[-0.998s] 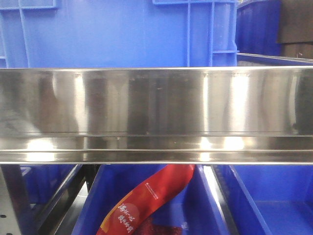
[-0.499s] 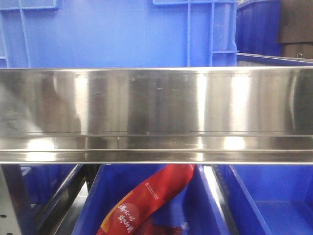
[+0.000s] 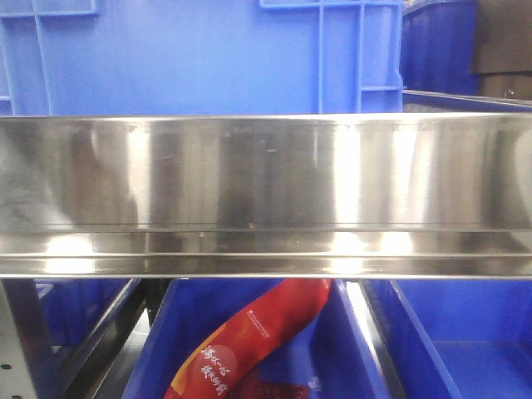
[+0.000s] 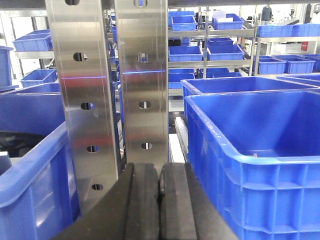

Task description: Grab PVC pipe and place in blue bin

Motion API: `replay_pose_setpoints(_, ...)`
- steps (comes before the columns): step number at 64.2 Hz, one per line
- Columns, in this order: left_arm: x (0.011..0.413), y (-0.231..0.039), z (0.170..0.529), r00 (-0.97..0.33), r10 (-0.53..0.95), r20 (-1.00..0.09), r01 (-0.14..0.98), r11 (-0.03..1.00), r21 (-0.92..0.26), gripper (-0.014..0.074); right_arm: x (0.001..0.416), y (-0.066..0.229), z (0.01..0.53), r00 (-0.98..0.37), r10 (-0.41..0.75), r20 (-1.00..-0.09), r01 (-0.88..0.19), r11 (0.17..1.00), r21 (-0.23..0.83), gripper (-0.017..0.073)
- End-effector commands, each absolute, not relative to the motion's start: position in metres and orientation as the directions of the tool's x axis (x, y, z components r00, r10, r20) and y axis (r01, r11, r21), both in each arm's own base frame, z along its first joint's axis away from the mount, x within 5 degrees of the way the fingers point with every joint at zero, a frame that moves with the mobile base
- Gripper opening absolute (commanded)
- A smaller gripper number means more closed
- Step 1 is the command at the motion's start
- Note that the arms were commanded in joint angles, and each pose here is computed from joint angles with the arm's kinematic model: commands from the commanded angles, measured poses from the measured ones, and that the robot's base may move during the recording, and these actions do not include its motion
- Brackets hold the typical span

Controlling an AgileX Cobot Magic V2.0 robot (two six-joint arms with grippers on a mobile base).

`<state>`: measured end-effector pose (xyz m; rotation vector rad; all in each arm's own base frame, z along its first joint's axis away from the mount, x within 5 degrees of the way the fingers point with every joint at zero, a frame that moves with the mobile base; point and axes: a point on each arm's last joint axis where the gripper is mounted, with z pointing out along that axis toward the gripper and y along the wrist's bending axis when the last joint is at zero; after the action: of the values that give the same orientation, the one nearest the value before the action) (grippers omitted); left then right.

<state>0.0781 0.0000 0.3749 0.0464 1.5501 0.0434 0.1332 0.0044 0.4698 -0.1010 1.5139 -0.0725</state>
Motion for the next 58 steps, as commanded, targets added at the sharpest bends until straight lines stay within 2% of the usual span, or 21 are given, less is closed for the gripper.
replay_pose_setpoints(1,0.079,0.000,0.376,0.035,0.037,-0.999,0.002,0.999,0.037,-0.0111,0.121,-0.001,0.461,0.072,-0.107,-0.992,0.024,0.994,-0.106,-0.0167)
replay_pose_setpoints(12,0.079,-0.001,0.376,0.035,0.017,-0.999,0.008,1.000,0.017,-0.0111,0.098,-0.004,0.443,0.080,-0.109,-0.991,0.053,0.993,-0.105,-0.0167)
replay_pose_setpoints(22,0.079,-0.001,0.375,0.028,0.017,-0.999,0.008,1.000,0.017,-0.0111,0.078,-0.004,0.430,0.071,-0.039,-0.997,0.052,0.998,-0.035,-0.0167)
replay_pose_setpoints(32,0.079,-0.001,0.374,0.020,0.017,-1.000,0.008,1.000,0.017,-0.0111,0.061,-0.005,0.415,0.060,-0.029,-0.998,0.054,0.998,-0.026,-0.0167)
replay_pose_setpoints(50,0.079,-0.001,0.373,0.004,0.017,-1.000,0.008,1.000,0.017,-0.0111,0.045,-0.001,0.391,0.054,0.051,-0.997,0.016,0.999,0.052,-0.0167)
replay_pose_setpoints(58,0.079,0.000,0.372,-0.005,0.017,-1.000,0.008,1.000,0.017,-0.0111,0.042,-0.001,0.376,0.043,0.053,-0.998,0.016,0.998,0.054,-0.0167)
